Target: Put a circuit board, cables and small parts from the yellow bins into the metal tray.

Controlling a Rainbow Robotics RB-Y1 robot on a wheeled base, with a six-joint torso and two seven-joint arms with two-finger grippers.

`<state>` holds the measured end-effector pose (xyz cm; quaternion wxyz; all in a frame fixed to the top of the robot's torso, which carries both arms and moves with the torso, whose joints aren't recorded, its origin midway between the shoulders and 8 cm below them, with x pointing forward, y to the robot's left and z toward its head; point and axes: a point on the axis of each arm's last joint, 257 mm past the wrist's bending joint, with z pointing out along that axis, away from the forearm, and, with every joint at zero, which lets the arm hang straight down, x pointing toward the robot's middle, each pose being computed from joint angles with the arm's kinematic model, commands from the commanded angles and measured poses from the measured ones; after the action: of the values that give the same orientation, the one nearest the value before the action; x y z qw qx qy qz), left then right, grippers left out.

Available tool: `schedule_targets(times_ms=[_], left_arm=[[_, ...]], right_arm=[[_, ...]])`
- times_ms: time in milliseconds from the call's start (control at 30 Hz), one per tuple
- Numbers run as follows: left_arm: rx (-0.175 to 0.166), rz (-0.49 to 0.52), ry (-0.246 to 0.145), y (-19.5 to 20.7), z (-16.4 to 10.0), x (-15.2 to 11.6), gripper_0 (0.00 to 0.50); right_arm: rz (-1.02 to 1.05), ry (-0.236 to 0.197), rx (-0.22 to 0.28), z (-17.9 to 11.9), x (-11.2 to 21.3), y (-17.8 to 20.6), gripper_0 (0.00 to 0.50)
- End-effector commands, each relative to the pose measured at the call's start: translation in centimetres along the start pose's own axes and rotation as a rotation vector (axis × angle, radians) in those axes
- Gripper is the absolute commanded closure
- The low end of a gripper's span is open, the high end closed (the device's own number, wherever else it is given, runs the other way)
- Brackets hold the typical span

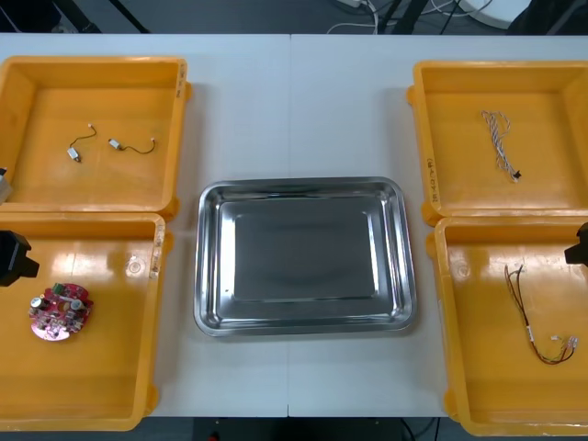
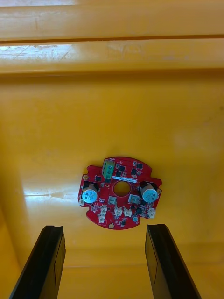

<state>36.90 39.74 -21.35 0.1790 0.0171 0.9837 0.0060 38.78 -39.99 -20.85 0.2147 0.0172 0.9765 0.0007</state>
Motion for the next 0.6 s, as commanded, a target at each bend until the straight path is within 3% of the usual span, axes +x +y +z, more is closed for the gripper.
schedule_targets(times_ms=[33,300,600], left_arm=[[-0.033,0.198,0.006,1.6,0.3,0.0,0.0],[-0.022,0.278,-0.057,1.7,1.7,-1.7,0.0],[-0.021,0.335,-0.09,0.9,3.0,-2.0,0.0]], right_arm=[[-0.028,-0.039,0.027,-0.3,0.8,-0.6,0.0],[-0.002,-0.057,-0.017,1.6,2.8,0.2,0.0],[0.022,-0.019,-0.075,3.2,5.3,2.0,0.0]])
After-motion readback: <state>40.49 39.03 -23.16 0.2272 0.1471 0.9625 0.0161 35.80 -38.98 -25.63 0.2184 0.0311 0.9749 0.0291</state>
